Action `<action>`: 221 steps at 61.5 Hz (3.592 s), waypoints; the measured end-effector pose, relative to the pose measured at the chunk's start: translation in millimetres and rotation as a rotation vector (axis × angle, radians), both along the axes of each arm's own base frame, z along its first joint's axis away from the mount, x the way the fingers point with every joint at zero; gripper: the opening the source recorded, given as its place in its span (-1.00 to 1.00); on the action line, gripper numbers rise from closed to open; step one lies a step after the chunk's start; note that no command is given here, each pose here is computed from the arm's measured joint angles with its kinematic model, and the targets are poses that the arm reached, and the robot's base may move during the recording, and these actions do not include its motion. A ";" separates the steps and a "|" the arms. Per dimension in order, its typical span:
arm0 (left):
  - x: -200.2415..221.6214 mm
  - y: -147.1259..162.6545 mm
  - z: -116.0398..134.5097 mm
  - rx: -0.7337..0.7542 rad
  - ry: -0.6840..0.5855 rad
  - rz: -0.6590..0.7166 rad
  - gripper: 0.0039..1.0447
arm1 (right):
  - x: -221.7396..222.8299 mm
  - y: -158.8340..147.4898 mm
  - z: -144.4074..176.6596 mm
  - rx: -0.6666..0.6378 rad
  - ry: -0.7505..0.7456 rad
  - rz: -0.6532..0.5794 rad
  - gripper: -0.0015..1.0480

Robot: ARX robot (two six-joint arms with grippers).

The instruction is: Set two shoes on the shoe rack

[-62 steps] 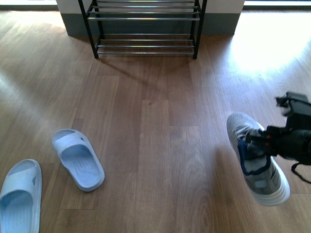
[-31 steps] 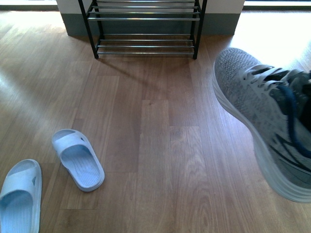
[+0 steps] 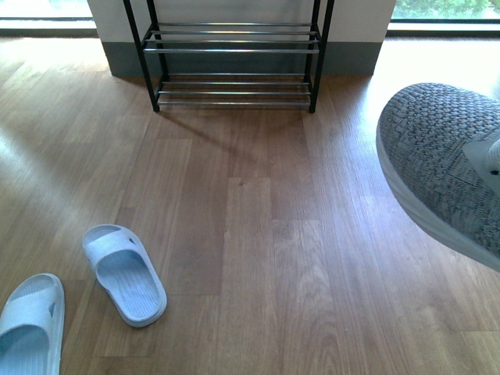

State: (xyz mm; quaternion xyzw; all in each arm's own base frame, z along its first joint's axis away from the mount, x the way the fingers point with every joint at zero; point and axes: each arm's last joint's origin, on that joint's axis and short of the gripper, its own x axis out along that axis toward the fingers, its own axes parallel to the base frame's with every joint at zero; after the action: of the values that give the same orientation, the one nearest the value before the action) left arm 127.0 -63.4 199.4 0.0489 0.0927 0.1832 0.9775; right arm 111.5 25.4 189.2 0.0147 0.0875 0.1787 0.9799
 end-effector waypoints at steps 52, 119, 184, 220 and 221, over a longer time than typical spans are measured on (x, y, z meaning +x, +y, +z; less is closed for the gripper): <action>0.1 -0.1 -0.1 0.000 0.001 0.000 -0.98 | -0.3 0.3 0.1 0.000 -0.002 0.007 -0.97; 0.1 -0.5 -0.3 0.000 0.003 -0.007 -0.98 | -0.2 -0.2 0.1 -0.002 -0.003 -0.008 -0.97; 0.0 0.2 -0.2 0.003 0.000 0.007 -0.98 | -0.3 0.1 0.2 -0.001 -0.003 0.002 -0.97; 0.0 0.0 -0.4 0.001 0.002 0.000 -0.98 | -0.4 0.2 -0.2 -0.001 -0.002 0.003 -0.97; 0.0 0.0 -0.5 0.001 0.002 0.000 -0.98 | -0.4 0.2 -0.3 -0.001 -0.002 0.003 -0.97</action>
State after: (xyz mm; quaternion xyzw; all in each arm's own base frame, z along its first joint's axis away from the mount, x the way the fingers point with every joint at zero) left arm 127.1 -63.4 198.9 0.0498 0.0935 0.1832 0.9773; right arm 111.1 25.6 188.9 0.0139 0.0866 0.1803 0.9797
